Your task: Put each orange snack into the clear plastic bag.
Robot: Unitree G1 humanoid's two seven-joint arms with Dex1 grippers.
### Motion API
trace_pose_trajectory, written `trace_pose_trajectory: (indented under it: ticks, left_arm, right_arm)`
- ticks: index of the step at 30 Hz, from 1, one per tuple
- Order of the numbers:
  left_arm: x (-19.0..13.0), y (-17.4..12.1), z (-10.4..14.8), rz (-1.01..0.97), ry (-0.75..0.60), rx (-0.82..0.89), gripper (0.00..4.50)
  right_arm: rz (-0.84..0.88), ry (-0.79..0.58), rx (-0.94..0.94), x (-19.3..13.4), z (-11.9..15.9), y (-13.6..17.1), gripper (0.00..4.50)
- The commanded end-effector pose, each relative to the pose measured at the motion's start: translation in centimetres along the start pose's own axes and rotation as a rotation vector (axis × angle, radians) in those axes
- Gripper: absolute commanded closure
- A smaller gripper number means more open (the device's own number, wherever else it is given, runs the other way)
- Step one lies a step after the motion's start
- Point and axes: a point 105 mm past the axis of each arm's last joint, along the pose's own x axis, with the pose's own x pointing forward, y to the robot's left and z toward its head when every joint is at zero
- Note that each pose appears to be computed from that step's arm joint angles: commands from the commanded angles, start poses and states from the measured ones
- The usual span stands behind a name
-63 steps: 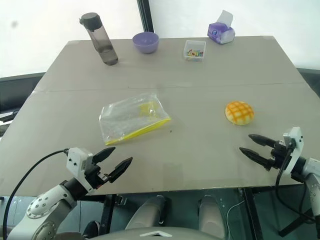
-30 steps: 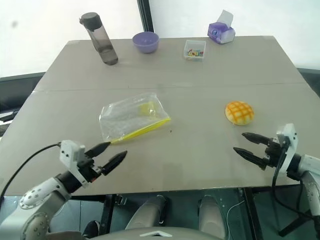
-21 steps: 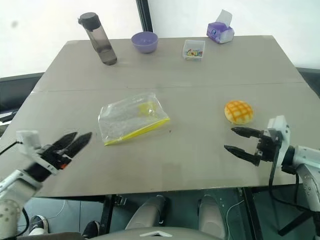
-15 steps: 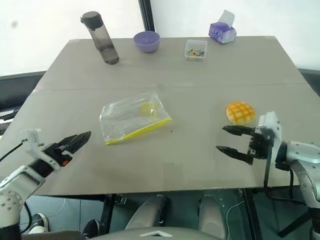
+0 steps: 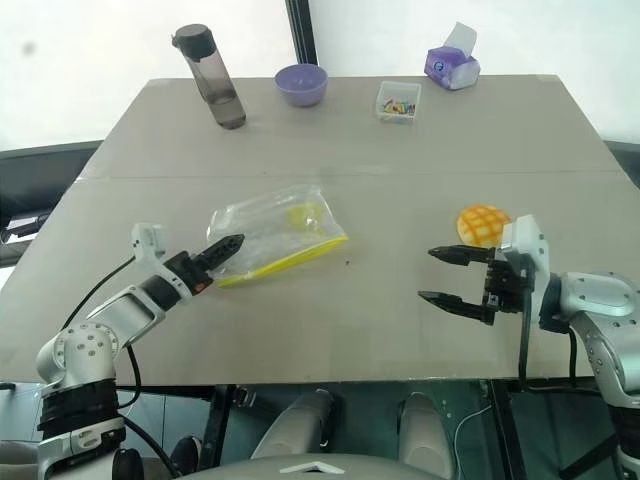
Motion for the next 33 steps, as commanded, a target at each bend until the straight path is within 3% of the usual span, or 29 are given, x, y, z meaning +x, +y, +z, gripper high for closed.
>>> trace_pose_trajectory:
  ticks: [1, 5, 7, 8, 10, 12, 14, 18, 25, 29, 33]
  left_arm:
    - [0.7, -0.4, -2.5, -0.016, 0.098, -0.072, 1.93]
    - [0.7, -1.4, -2.4, -0.053, 0.109, -0.098, 3.88]
    - [0.7, -1.5, -2.6, -0.06, 0.113, -0.13, 4.46]
    - [0.6, -1.6, -2.7, -0.07, 0.117, -0.151, 4.46]
    - [0.0, -4.9, -3.3, -0.248, 0.169, -0.203, 4.46]
    - [-1.0, -8.0, -4.0, -0.41, 0.222, -0.234, 4.46]
    - [-1.3, -9.0, -4.9, -0.437, 0.265, -0.254, 4.46]
    - [-1.1, -9.3, -5.6, -0.428, 0.293, -0.284, 4.46]
    - [-0.8, -9.3, -5.9, -0.4, 0.296, -0.305, 4.46]
    - [-0.8, -9.1, -5.8, -0.389, 0.291, -0.306, 4.46]
    - [-0.7, -8.6, -6.0, -0.361, 0.283, -0.311, 4.46]
  right_arm:
    - [0.007, -0.025, -0.04, 0.3, 0.9, 0.2, 1.22]
    - [-0.004, -0.026, -0.036, 0.5, 0.7, 0.1, 1.22]
    - [-0.002, -0.028, -0.049, 0.8, 0.6, 0.0, 1.22]
    - [-0.001, -0.032, -0.058, 1.0, 0.6, 0.0, 1.22]
    - [-0.079, -0.026, -0.11, 2.1, 0.1, -0.8, 1.22]
    - [-0.191, 0.073, -0.179, 3.3, -1.7, -2.0, 1.22]
    - [-0.227, 0.133, -0.251, 4.6, -3.1, -2.3, 1.22]
    - [-0.259, 0.219, -0.384, 6.7, -5.0, -3.3, 1.22]
    - [-0.292, 0.216, -0.476, 8.9, -4.8, -5.1, 1.22]
    - [-0.258, 0.195, -0.486, 8.7, -4.4, -4.8, 1.22]
    - [-0.112, 0.099, -0.407, 7.7, -2.9, -2.3, 1.22]
